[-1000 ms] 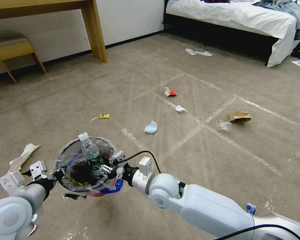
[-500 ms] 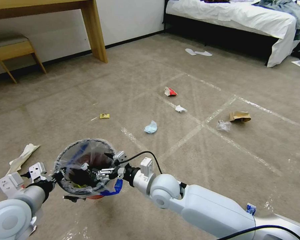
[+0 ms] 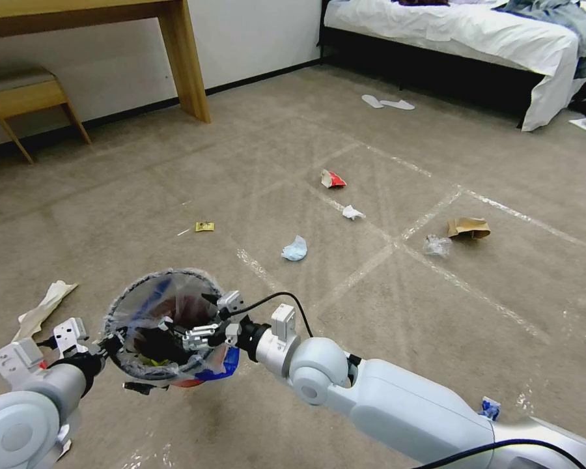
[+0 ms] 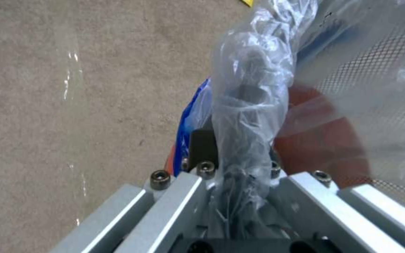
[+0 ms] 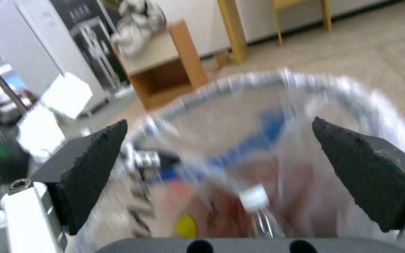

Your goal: Pick up the trash bin and place the garbage on the floor into it.

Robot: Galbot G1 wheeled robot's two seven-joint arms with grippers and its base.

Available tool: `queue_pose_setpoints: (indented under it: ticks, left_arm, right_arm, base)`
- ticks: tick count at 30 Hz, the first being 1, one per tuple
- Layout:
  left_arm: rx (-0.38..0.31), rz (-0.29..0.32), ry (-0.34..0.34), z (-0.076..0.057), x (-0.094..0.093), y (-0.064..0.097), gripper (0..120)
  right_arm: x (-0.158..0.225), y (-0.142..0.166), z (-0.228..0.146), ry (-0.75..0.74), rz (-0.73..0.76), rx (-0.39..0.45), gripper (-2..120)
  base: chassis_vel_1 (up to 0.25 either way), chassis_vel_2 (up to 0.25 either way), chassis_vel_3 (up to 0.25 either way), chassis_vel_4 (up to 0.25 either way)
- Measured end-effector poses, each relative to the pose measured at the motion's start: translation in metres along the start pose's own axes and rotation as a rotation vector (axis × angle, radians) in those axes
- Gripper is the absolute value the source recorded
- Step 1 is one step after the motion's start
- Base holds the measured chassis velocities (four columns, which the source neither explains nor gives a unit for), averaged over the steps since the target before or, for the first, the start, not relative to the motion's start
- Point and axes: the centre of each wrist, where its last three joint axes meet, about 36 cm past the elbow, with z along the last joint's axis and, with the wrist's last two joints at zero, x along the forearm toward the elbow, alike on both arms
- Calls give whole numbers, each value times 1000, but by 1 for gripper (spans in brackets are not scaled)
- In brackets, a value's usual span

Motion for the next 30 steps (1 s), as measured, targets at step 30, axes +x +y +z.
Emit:
queue_pose_setpoints:
  ticks: [30]
  left_arm:
    - [-2,-14,-9,-1,-3,6,1]
  right_arm:
    - [74,-77,-117,-635,64,107,100]
  base:
    - [0,0,0,0]
